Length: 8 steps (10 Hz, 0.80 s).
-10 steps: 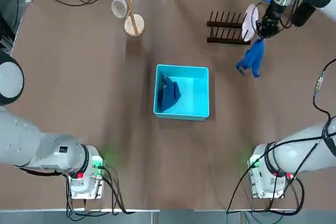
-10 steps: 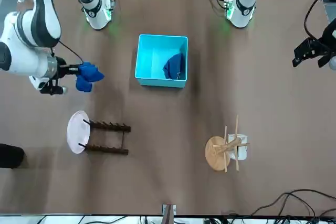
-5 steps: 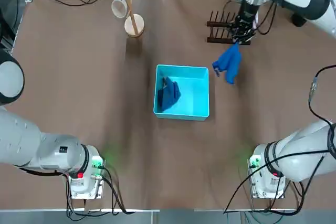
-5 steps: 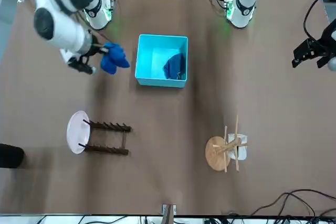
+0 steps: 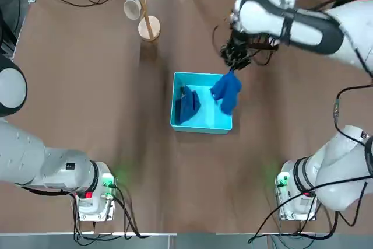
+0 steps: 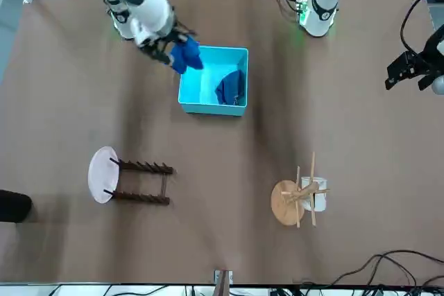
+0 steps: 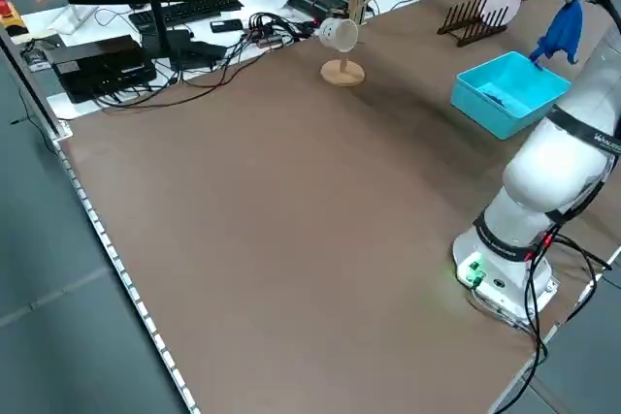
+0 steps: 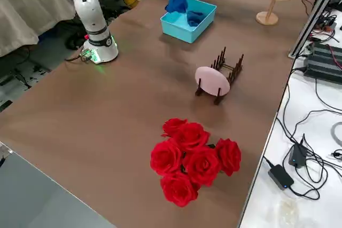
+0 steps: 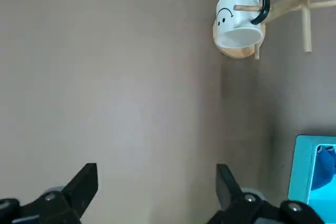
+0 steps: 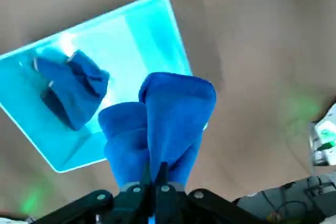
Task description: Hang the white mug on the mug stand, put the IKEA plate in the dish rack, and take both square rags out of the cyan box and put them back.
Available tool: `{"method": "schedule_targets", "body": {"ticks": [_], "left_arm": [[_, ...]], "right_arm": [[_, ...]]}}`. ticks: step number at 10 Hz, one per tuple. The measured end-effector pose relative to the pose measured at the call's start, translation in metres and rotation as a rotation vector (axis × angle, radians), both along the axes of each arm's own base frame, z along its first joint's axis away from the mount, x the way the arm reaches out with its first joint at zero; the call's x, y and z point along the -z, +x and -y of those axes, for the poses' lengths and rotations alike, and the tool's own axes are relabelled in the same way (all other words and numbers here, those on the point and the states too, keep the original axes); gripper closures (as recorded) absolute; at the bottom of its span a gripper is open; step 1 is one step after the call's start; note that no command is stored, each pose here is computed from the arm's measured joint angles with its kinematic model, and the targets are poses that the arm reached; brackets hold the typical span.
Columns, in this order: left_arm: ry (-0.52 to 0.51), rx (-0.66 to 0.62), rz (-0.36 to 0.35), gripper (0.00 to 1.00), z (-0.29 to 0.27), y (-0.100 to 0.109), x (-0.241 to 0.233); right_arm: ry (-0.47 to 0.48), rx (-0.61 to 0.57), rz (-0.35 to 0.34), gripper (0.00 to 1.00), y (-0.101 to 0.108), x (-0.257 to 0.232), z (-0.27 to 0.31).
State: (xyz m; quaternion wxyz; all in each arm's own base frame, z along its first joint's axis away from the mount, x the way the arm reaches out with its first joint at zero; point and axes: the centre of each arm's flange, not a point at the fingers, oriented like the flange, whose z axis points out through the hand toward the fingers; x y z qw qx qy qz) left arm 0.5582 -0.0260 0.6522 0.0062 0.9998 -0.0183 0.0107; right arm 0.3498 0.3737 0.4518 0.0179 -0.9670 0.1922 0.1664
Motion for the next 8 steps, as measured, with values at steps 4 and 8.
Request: {"method": "schedule_targets", "body": {"ticks": [4,8], "left_arm": [[0.000,0.001,-0.001,0.01,0.001,0.000,0.000],[0.000,0.002,-0.001,0.01,0.001,0.000,0.000]], "right_arm": [[-0.045,0.018,0.019,0.97,-0.008,0.070,-0.023],[-0.073,0.032,0.036,0.94,0.004,0.129,-0.007]]}}
